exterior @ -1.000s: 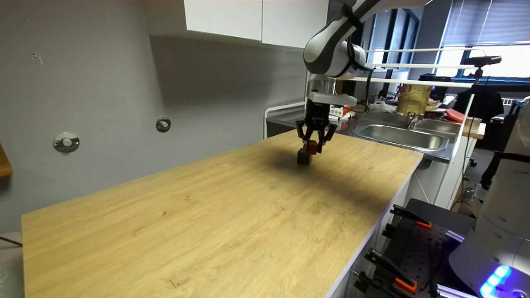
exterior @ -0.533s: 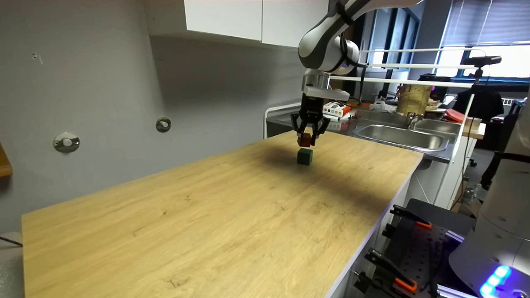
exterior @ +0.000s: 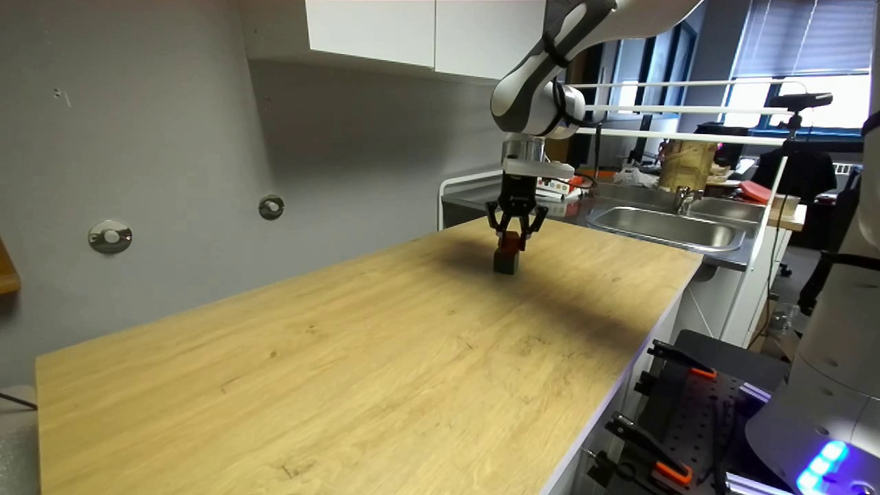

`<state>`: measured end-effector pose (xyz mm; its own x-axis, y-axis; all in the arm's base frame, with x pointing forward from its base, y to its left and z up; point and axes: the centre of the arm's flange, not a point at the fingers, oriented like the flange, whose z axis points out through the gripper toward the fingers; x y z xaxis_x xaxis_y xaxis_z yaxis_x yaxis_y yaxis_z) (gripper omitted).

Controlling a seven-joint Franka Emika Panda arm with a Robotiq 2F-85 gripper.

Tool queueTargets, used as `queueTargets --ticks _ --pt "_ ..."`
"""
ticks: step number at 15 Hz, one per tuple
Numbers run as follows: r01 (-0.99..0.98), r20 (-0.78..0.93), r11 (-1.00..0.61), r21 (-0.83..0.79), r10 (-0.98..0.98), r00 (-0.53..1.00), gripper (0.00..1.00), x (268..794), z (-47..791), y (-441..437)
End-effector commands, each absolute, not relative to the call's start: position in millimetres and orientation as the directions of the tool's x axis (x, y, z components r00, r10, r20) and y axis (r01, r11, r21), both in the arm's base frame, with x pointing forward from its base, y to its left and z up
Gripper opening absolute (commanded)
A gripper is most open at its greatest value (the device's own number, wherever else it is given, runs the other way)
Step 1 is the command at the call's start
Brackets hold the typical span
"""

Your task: Place the orange block on the green one

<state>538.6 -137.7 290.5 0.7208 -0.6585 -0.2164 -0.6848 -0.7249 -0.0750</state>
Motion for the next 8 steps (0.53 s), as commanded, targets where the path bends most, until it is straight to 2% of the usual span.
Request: queueTargets --ticks 1,6,7,8 --pt "-0.692 -0.241 -0.719 -0.069 -0.661 0.71 0.18 552 289 -153" --pt "-0.697 -0.262 -0.714 -0.063 -0.662 0.702 0.18 556 290 -162" --pt "-0.698 -0.267 -0.714 -0.062 -0.662 0.7 0.27 556 290 -163" --pt "-0.699 -0.272 -0.713 -0.062 -0.662 0.699 0.68 556 290 -164"
